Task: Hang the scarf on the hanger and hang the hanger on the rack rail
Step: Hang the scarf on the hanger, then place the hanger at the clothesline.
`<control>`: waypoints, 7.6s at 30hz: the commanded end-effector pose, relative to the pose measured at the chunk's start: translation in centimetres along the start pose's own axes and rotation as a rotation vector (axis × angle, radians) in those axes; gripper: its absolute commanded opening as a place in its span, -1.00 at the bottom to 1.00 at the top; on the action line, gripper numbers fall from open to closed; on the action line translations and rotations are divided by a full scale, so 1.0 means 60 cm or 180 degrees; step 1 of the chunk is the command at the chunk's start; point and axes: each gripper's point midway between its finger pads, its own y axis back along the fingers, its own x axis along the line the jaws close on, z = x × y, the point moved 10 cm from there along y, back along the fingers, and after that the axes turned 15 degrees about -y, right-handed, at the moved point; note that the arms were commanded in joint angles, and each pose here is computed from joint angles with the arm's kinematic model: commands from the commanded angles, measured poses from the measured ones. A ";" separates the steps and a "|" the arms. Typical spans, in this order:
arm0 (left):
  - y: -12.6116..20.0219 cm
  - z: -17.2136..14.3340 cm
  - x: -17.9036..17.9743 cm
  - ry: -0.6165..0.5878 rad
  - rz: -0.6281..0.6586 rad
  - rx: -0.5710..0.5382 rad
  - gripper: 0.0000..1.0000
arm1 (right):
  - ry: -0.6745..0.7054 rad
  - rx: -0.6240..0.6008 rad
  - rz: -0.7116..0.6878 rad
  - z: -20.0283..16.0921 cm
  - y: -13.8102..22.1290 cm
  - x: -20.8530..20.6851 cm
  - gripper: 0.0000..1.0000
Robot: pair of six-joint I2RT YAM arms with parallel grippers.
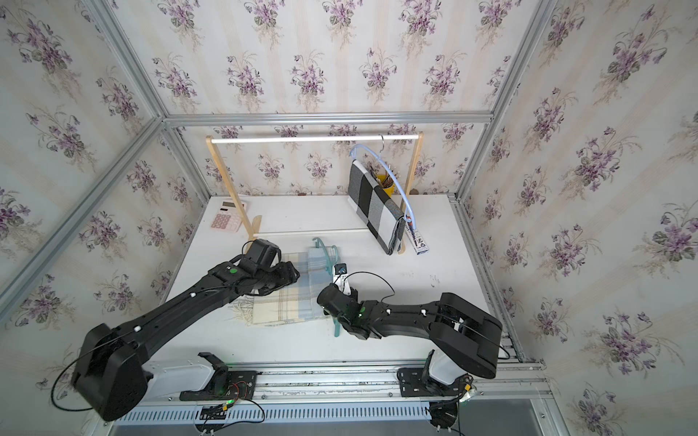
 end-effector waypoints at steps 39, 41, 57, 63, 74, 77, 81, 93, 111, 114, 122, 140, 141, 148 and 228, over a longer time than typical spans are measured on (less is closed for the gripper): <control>0.052 0.023 -0.017 -0.0258 -0.0504 -0.0038 -1.00 | 0.0160 -0.0134 -0.0380 0.119 0.057 -0.034 -1.00; 0.069 0.018 -0.009 -0.0200 -0.0519 -0.0127 -1.00 | 0.0239 -0.0121 -0.0407 0.130 0.059 -0.031 -1.00; 0.199 0.002 -0.025 -0.0310 -0.0880 -0.0645 -1.00 | 0.0333 -0.0064 0.0057 0.170 0.045 0.037 -1.00; 0.189 0.016 -0.026 -0.0223 -0.0768 -0.0652 -1.00 | 0.0456 -0.0147 0.0260 0.170 0.067 0.072 -1.00; 0.248 0.042 -0.064 -0.0328 -0.1171 -0.0868 -1.00 | 0.0818 -0.0182 -0.0318 0.159 0.024 0.066 -1.00; 0.269 0.043 -0.068 -0.0368 -0.1167 -0.0936 -1.00 | 0.0814 -0.0162 -0.0394 0.157 0.015 0.060 -1.00; 0.280 0.037 -0.067 -0.0377 -0.1164 -0.0944 -1.00 | 0.0745 -0.0217 -0.0455 0.167 0.014 0.052 -1.00; 0.230 -0.010 -0.011 -0.0140 -0.0725 -0.0868 -1.00 | 0.0702 -0.0638 -0.0553 0.237 0.078 0.061 -1.00; 0.175 -0.032 0.040 0.0285 -0.0507 -0.0883 -1.00 | 0.0916 -0.1000 -0.0789 0.325 0.159 0.061 -1.00; 0.166 -0.034 0.045 0.0301 -0.0492 -0.0867 -1.00 | 0.0930 -0.1005 -0.0767 0.332 0.167 0.065 -1.00; 0.128 -0.030 0.061 0.0425 -0.0502 -0.0796 -1.00 | 0.1009 -0.1110 -0.0882 0.349 0.198 0.058 -1.00; 0.029 0.022 -0.008 0.0383 -0.1262 -0.0397 -1.00 | 0.0801 -0.1194 -0.0368 0.379 0.276 0.066 -1.00; 0.026 0.026 -0.018 0.0349 -0.1286 -0.0383 -1.00 | 0.0799 -0.1189 -0.0350 0.379 0.277 0.066 -1.00; 0.016 0.039 -0.056 0.0208 -0.1306 -0.0325 -0.73 | 0.0799 -0.1175 -0.0310 0.382 0.284 0.067 -1.00; 0.220 0.216 -0.258 0.0767 -0.0999 -0.1022 -0.32 | 0.2431 -0.1547 -0.0658 0.285 0.281 0.107 -1.00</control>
